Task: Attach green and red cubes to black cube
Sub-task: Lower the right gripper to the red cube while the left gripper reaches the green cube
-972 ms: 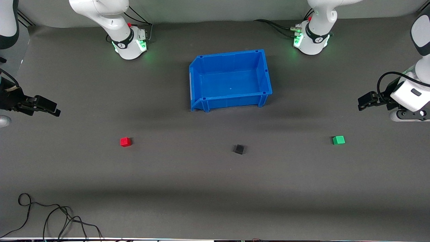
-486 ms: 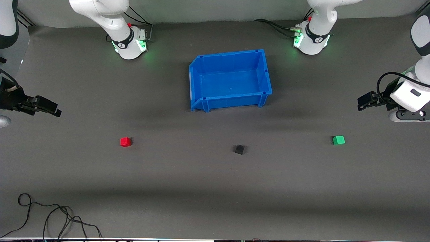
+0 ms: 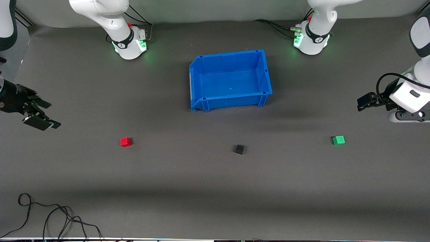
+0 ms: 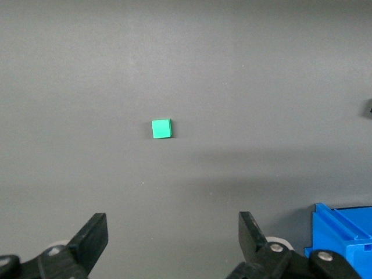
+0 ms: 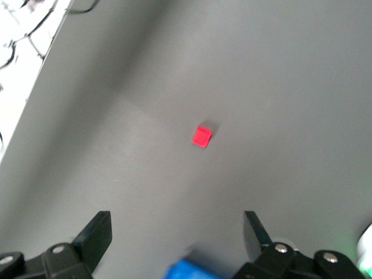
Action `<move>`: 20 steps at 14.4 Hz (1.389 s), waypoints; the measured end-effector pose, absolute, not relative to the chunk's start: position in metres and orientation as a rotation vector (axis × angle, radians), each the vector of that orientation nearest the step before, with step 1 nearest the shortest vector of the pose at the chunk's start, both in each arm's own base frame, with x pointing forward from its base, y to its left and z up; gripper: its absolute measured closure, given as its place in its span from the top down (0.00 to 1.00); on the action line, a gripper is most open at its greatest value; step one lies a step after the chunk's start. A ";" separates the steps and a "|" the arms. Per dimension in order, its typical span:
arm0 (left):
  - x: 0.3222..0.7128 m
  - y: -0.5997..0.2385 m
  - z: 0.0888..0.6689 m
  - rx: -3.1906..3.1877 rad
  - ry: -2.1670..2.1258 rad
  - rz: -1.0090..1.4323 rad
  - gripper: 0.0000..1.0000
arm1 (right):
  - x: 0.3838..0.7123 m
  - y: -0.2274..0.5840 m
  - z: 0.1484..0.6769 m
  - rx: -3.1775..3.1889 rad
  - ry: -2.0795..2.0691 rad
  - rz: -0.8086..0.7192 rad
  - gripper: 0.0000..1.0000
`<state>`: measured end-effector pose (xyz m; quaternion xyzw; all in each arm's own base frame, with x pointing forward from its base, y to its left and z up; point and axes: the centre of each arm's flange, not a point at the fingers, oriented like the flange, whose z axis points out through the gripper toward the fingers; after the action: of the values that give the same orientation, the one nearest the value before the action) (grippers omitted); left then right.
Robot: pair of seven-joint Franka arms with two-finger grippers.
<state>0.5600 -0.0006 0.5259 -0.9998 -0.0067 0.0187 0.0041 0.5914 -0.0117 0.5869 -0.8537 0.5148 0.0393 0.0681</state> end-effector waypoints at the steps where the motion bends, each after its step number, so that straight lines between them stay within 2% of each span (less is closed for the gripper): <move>1: 0.562 0.001 0.519 -3.133 -0.069 0.076 1.00 | 0.594 -0.011 0.582 -2.484 1.683 0.148 1.00; 5: 0.584 0.004 0.466 -3.108 -0.419 0.133 1.00 | 0.605 -0.007 0.551 -2.275 1.947 0.281 1.00; 9: 0.604 0.013 0.400 -3.103 -0.510 0.165 1.00 | 0.613 -0.015 0.489 -2.171 1.995 0.456 1.00; 14: 0.592 0.072 0.303 -3.112 -0.598 0.058 1.00 | 0.605 -0.020 0.365 -2.107 1.945 0.447 1.00; 17: 0.594 0.061 0.246 -3.123 -0.483 0.078 1.00 | 0.597 -0.022 0.298 -2.118 1.896 0.472 1.00; 20: 0.600 0.052 0.213 -3.110 -0.391 0.120 0.94 | 0.597 -0.027 0.242 -2.122 1.863 0.481 1.00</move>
<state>0.6002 0.0516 0.2131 -0.9915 -0.1245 0.0383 0.0022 0.5972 -0.0265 0.2418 -0.7337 0.6442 0.1663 0.1381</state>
